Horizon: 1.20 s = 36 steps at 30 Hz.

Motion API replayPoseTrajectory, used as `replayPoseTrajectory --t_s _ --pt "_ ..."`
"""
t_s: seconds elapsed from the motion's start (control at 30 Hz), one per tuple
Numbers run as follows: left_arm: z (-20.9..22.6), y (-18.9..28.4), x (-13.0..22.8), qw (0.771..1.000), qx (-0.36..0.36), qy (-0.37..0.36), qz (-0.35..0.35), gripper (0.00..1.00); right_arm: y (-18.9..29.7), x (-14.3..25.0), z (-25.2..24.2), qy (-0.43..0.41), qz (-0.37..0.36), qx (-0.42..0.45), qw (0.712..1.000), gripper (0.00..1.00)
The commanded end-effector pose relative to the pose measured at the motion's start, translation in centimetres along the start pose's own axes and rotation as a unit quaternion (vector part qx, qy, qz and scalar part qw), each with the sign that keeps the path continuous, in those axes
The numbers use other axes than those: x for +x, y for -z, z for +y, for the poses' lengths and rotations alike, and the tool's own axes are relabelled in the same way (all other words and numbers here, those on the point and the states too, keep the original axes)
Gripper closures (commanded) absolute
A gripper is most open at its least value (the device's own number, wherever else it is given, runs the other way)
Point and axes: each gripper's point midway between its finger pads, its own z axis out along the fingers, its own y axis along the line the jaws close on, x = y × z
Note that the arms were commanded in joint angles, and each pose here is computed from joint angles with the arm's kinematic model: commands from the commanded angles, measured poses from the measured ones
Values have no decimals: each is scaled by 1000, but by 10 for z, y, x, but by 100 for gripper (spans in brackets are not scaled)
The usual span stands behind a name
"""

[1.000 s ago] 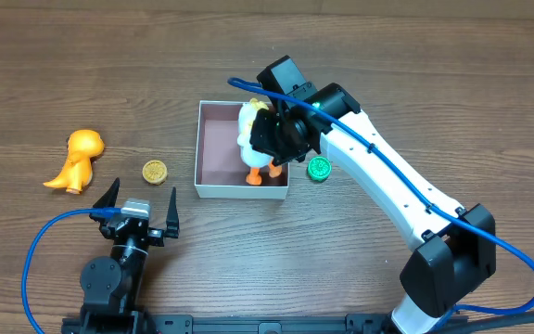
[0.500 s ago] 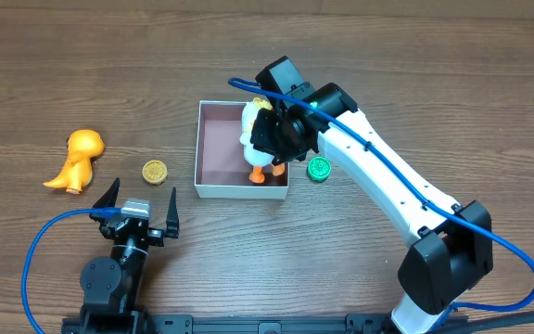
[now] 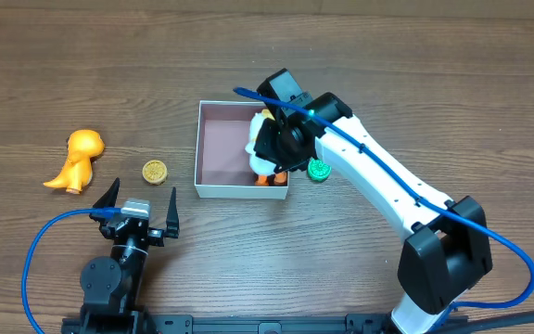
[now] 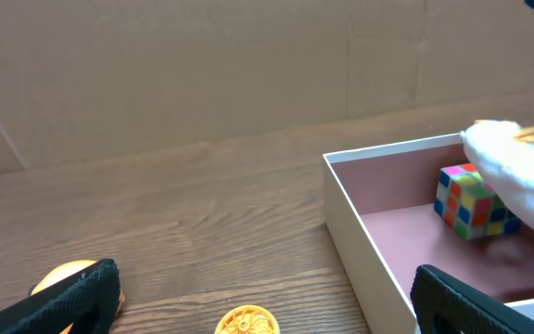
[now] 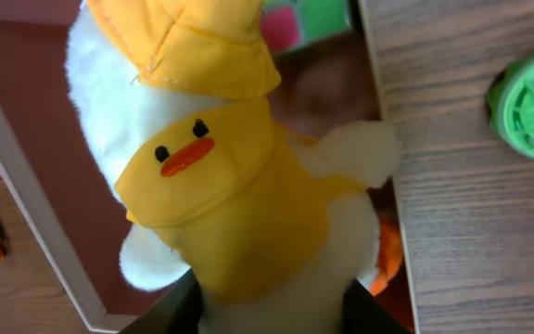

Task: Pack container
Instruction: 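Lower the duck plush into the box beside the cube with the right gripper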

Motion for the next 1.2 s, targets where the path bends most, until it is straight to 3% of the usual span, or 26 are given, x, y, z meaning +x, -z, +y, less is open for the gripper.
replayPoseTrajectory --t_s 0.0,0.13,1.17 --pt "4 0 1 1000 -10 -7 -1 0 -2 -5 -1 -5 -10 4 1000 61" --pt "4 0 1 1000 -10 -7 -1 0 -2 -5 -1 -5 -10 3 1000 55" --pt "4 0 1 1000 -10 -7 -1 0 -3 -3 -3 -1 -12 10 1000 51"
